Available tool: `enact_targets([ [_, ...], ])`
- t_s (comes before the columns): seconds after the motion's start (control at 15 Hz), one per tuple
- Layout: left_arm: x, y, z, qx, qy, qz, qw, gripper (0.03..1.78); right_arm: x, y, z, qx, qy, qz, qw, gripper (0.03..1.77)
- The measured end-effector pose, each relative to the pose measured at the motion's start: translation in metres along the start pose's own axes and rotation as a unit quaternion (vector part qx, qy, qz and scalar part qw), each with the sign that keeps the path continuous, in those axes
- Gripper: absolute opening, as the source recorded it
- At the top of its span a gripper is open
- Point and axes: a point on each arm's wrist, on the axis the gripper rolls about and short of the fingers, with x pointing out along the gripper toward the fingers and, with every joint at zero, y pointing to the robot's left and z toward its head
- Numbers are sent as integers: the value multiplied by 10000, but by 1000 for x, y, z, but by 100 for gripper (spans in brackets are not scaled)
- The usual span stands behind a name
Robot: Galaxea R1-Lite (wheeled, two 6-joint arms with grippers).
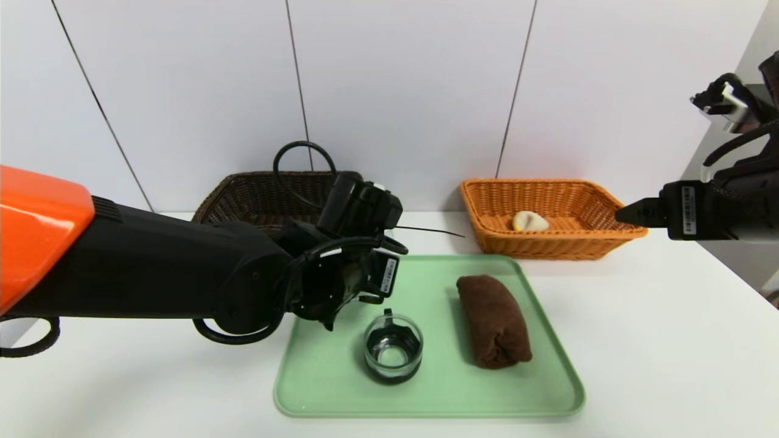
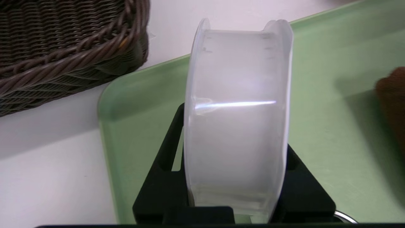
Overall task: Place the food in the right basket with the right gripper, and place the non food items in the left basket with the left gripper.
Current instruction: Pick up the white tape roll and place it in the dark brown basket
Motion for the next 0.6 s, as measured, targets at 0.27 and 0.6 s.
enact_targets([
  [0.27, -25, -9, 16, -41, -163, -607, 9980, 59, 1, 0, 0, 6, 19, -2, 10000, 170],
  [0.6, -61, 3, 60, -181, -436, -899, 9948, 59, 1, 1, 0, 13, 28, 9, 10000, 170],
])
